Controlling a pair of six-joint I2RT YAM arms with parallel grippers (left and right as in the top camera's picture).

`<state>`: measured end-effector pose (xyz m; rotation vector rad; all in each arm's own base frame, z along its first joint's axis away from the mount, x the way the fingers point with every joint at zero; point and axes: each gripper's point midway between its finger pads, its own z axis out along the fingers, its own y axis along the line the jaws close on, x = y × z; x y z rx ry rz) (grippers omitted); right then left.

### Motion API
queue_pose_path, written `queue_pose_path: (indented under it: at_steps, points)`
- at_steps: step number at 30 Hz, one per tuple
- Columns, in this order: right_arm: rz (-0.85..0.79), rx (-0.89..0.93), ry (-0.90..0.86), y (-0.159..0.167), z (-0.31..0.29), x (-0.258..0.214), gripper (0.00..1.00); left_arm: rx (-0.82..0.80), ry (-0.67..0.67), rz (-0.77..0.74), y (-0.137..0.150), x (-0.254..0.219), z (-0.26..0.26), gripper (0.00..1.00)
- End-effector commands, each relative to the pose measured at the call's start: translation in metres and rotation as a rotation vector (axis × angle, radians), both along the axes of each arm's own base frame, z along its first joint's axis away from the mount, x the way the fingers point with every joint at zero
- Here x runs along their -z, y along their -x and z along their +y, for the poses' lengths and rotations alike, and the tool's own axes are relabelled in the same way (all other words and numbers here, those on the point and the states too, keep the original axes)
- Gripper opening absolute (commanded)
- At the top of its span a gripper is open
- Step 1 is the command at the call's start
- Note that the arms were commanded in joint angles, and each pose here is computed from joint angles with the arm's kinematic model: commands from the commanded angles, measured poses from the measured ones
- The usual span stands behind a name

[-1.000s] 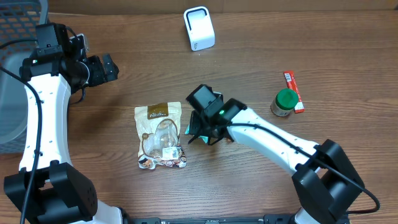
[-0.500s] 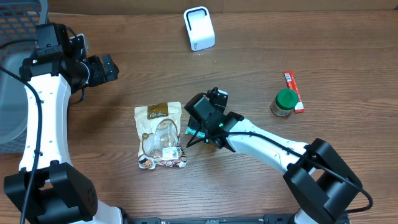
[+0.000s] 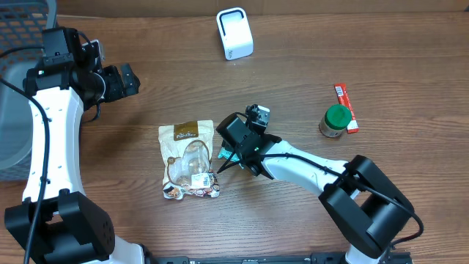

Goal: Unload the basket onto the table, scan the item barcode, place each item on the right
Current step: 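Move the right gripper left toward the wipes pack and snack bag, then lower the right gripper onto the green wipes pack and grasp its edge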

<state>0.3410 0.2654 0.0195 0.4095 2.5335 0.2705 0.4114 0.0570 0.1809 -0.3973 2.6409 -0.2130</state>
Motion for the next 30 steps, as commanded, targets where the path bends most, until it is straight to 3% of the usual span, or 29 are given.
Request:
queue_pose_path:
  at_steps: [1,7,10,20,23,27,28,30]
  points:
    - [-0.008,-0.157,0.003,0.002,0.017,0.001,0.68,-0.009,-0.002,-0.001,-0.001,-0.001,0.000,1.00]
    - [-0.050,-0.632,-0.057,0.018,0.070,-0.011,0.67,-0.008,-0.002,-0.001,-0.001,-0.001,0.000,1.00]
    - [-0.071,-0.760,0.017,0.021,0.070,-0.011,0.74,-0.008,-0.002,-0.001,-0.001,-0.001,0.000,1.00]
    - [-0.040,-0.562,-0.102,-0.010,0.065,-0.096,0.73,-0.009,-0.002,-0.001,-0.001,-0.001,0.000,1.00]
    - [0.060,-0.451,-0.139,-0.001,0.058,-0.093,0.70,-0.009,-0.002,-0.001,-0.001,-0.001,0.000,1.00]
    - [0.199,-0.308,-0.175,0.020,0.051,-0.078,0.80,-0.009,-0.002,-0.001,-0.001,-0.001,0.000,1.00]
    - [0.224,-0.285,-0.183,0.024,0.051,-0.076,0.74,-0.009,-0.002,-0.001,-0.001,-0.001,0.000,1.00]
    - [0.282,-0.233,-0.205,0.037,0.053,-0.072,0.42,-0.009,-0.002,-0.001,-0.001,-0.001,0.000,1.00]
